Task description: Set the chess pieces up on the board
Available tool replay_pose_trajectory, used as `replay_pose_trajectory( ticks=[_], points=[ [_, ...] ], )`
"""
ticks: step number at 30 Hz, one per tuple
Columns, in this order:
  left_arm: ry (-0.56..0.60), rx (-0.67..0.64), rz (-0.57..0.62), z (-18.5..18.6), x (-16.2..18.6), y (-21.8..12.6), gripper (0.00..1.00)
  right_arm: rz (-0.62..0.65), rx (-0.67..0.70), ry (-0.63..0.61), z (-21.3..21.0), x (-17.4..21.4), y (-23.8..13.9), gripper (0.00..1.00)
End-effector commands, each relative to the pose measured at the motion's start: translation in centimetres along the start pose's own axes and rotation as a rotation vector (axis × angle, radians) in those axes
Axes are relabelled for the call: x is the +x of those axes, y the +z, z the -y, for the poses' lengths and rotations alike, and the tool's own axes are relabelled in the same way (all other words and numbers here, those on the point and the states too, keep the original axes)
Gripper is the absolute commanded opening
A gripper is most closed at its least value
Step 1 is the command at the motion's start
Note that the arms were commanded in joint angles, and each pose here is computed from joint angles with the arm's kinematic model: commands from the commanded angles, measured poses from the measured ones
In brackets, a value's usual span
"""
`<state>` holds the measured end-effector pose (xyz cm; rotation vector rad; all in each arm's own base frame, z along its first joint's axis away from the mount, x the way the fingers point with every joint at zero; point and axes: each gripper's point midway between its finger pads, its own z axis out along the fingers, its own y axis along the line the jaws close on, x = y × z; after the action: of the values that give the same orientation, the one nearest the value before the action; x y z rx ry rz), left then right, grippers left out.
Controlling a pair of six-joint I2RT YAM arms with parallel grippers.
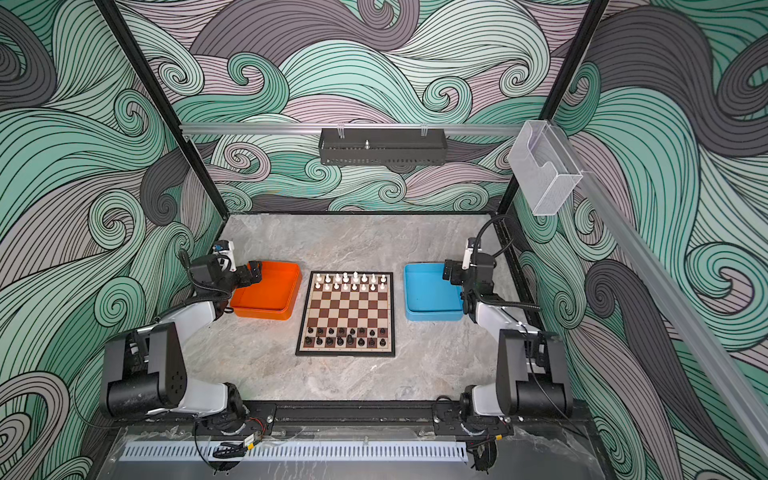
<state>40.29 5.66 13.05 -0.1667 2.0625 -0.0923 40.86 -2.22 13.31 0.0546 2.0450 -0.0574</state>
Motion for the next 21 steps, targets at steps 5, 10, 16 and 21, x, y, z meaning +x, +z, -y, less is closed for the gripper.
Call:
replay_pose_trajectory(
  ticks=[5,10,16,21],
  points=[
    [0.028,-0.02,0.017,1.0,-0.6,-0.9,0.99,0.037,0.009,-0.011,-0.1,-0.6,-0.9,1.0],
    [0.044,-0.055,0.018,1.2,2.2,0.0,0.99,0.038,0.025,0.013,0.1,1.1,-1.4,1.0],
    [0.039,-0.053,-0.008,1.2,3.6,2.1,0.99,0.09,-0.015,0.022,-0.7,2.4,-0.8,1.0],
    [0.049,-0.048,-0.017,1.3,3.8,2.3,0.99,0.113,-0.089,-0.019,-2.3,2.6,-0.2,1.0]
  ],
)
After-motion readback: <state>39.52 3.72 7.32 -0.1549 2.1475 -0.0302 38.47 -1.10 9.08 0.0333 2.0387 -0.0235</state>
